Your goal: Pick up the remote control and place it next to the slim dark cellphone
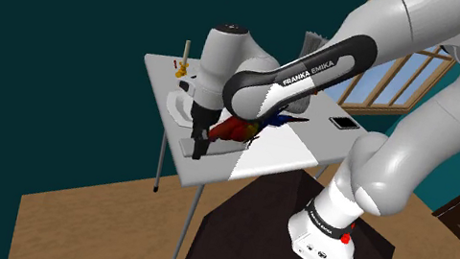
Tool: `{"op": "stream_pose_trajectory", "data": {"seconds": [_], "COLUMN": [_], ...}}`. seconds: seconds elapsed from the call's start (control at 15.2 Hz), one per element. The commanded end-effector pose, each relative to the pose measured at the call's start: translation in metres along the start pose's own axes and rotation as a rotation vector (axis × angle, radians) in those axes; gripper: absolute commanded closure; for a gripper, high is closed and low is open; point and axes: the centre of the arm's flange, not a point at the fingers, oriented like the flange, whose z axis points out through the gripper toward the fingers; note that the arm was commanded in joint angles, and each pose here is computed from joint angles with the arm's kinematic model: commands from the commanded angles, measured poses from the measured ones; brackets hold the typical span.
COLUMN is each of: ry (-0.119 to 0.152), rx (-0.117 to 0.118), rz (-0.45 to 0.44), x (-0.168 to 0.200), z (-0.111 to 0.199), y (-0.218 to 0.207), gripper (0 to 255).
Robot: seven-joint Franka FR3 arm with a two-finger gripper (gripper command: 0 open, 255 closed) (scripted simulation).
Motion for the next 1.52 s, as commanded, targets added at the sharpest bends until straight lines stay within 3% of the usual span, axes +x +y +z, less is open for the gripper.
{"op": "stream_pose_trajectory", "data": {"seconds": [0.0, 0.4, 1.45], "ry": [-0.001, -0.001, -0.001], "rx": [0.001, 0.001, 0.001], "rz": [0.001, 0.001, 0.001], "x": [0.0, 0.0, 0.0], "z": [0.0, 0.0, -0.084], "y": [0.0, 0.0, 0.001], "gripper": [255, 255, 255]}}
